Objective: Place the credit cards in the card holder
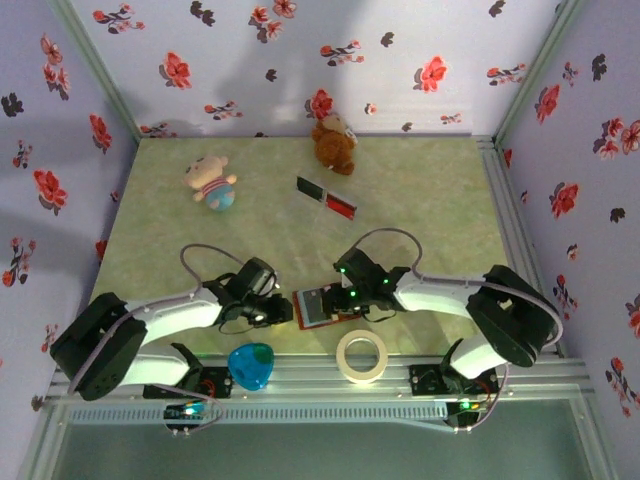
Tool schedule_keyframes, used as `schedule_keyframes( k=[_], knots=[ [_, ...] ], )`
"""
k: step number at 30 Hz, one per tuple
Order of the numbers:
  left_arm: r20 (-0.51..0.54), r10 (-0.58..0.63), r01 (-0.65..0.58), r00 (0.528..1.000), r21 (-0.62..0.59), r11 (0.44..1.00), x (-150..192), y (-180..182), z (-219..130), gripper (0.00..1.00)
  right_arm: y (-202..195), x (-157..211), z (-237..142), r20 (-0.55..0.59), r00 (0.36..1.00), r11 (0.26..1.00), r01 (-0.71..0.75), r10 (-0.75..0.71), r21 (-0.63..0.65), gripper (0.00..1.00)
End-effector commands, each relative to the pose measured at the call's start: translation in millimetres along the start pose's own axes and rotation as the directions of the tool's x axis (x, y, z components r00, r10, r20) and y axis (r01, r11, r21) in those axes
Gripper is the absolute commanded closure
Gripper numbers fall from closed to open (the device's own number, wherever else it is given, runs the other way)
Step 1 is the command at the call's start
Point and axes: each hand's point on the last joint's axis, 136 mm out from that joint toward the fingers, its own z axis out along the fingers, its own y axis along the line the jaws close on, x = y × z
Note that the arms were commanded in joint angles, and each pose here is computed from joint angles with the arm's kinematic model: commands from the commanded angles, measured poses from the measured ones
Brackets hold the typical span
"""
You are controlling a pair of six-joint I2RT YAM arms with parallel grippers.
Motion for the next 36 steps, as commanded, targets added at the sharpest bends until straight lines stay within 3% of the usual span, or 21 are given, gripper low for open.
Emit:
schedule_keyframes(
  k=[1, 14, 30, 36],
  knots=[
    [-0.003, 0.033, -0.033, 0.999, 0.038, 0.999, -5, -11, 4, 0.80, -2, 0, 4, -0.021, 1.000, 1.000, 0.011, -0.011, 0.009, 0.76],
    [-0.030, 0.039, -0.036, 0.999, 0.079, 0.996, -6, -20, 13, 0.89, 21, 0, 15, -0.040, 0.999, 0.995, 0.003, -0.008, -0.103, 0.87],
    [-0.031, 0.041, -0.038, 0.999, 0.087, 0.995, -5, -23, 9, 0.91, 43, 10, 30, -0.072, 0.996, 0.985, 0.043, -0.056, -0.166, 0.87],
    [-0.014, 0.044, -0.043, 0.999, 0.087, 0.995, -6, -23, 3, 0.91, 45, 10, 24, -0.054, 0.996, 0.982, 0.056, -0.067, -0.183, 0.83]
  ],
)
